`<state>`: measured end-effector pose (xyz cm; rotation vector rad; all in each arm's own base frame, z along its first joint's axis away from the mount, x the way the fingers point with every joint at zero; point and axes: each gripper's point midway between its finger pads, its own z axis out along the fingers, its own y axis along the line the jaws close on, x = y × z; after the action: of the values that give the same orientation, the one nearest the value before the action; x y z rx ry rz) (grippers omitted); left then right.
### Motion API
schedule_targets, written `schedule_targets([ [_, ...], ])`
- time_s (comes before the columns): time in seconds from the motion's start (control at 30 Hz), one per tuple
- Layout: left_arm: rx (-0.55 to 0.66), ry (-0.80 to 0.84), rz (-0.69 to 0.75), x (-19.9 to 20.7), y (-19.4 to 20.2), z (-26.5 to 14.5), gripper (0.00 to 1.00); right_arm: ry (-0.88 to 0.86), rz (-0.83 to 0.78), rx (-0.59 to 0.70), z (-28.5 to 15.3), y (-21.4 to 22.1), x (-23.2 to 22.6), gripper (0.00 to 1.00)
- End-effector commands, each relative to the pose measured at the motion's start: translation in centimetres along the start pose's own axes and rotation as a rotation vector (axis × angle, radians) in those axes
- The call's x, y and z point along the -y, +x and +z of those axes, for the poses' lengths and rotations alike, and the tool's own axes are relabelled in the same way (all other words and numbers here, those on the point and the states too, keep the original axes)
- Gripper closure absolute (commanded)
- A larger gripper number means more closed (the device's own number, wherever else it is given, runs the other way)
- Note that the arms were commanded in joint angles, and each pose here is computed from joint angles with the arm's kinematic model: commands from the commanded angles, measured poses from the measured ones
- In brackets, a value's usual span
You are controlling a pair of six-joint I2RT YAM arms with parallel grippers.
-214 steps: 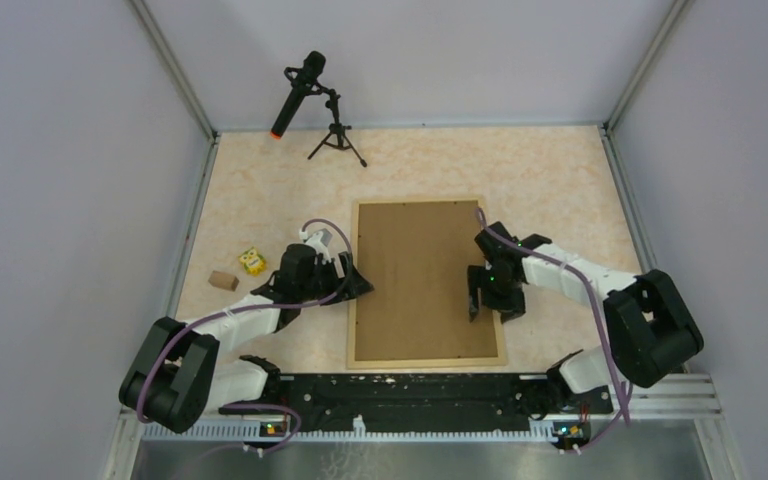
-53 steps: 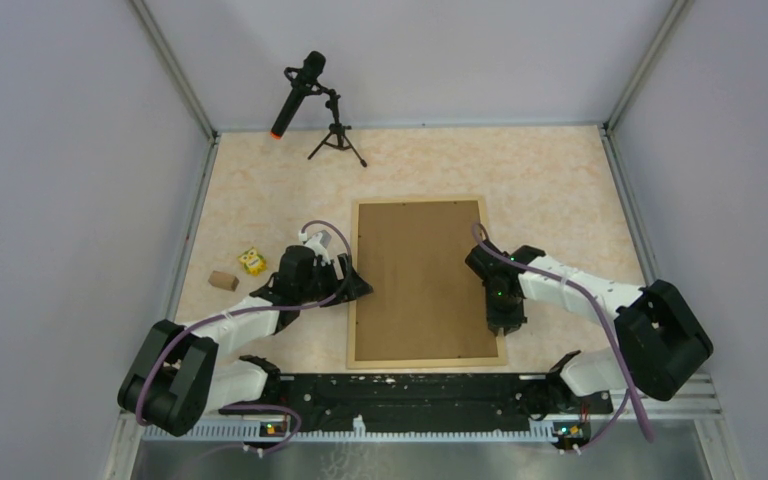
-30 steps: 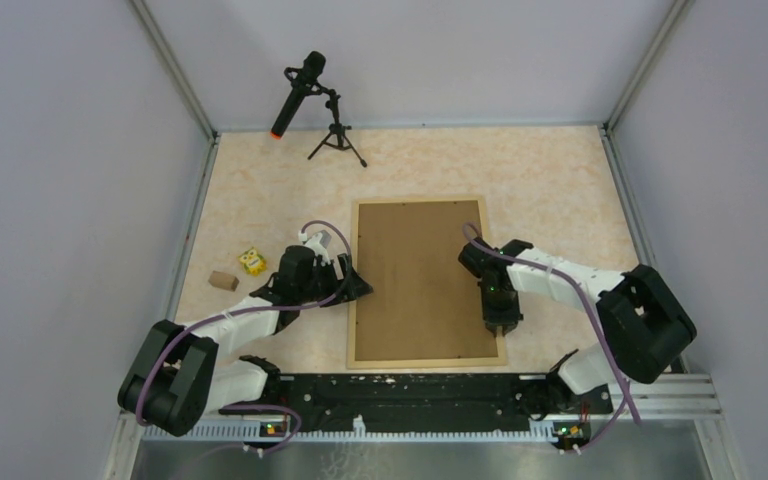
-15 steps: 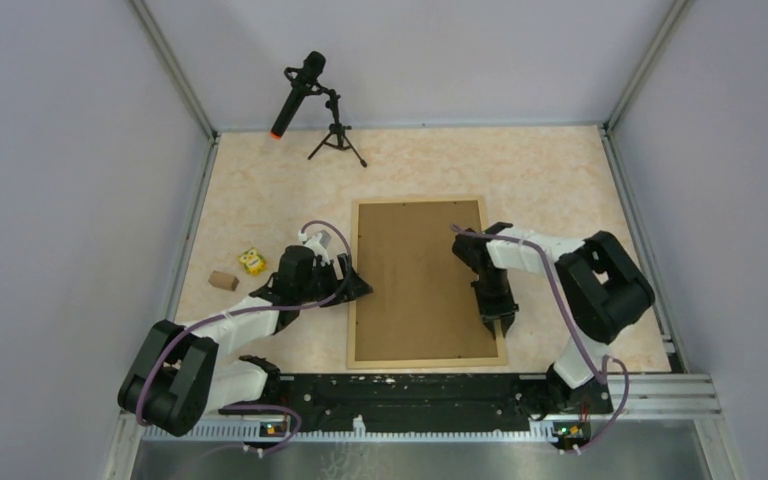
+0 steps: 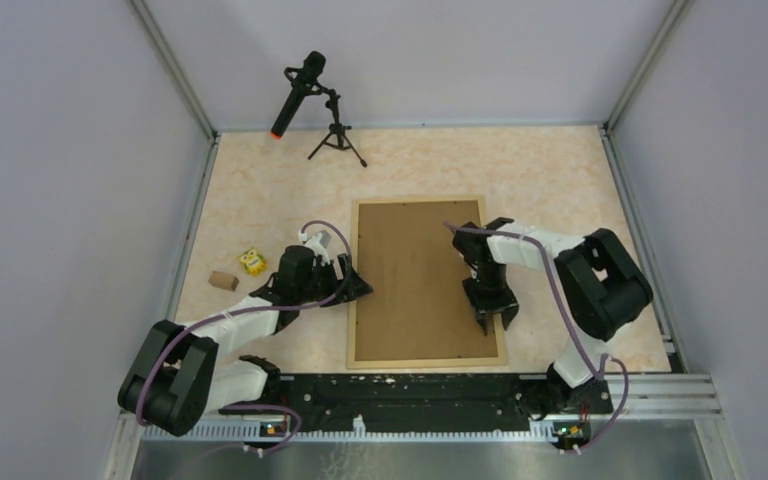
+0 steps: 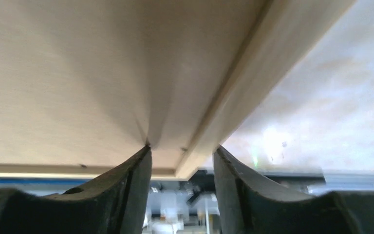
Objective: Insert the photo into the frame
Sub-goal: Install the photo frame at the center of the board.
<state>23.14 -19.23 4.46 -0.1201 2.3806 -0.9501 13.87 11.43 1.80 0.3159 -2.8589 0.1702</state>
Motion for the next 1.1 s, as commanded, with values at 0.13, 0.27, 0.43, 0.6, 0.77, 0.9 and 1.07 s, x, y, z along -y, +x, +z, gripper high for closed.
schedule_targets([
  [0.13,-0.033,-0.024,-0.002,-0.9,1.1,-0.2,0.19,-0.196,0.071,0.465,-5.2,-7.5,-3.4,0.48],
  [0.27,-0.034,-0.023,-0.003,-0.9,1.2,-0.1,0.19,-0.083,0.179,0.456,-5.5,-5.2,-0.5,0.54],
  [0.43,-0.035,-0.024,-0.004,-1.0,1.2,-0.2,0.19,-0.036,0.236,0.425,-5.2,-3.1,0.8,0.64],
  [0.6,-0.034,-0.021,-0.003,-0.9,1.2,-0.1,0.19,0.025,0.254,0.398,-4.1,-2.4,1.9,0.72],
  [0.77,-0.032,-0.021,-0.003,-0.9,1.1,-0.2,0.19,0.005,0.244,0.389,-3.1,-3.4,1.1,0.76],
  [0.9,-0.034,-0.022,-0.003,-0.9,1.2,-0.2,0.19,-0.009,0.241,0.378,-2.7,-3.4,0.8,0.78],
  [1.07,-0.034,-0.022,-0.002,-1.0,1.2,-0.1,0.19,-0.022,0.229,0.347,-1.7,-2.6,0.5,0.78],
])
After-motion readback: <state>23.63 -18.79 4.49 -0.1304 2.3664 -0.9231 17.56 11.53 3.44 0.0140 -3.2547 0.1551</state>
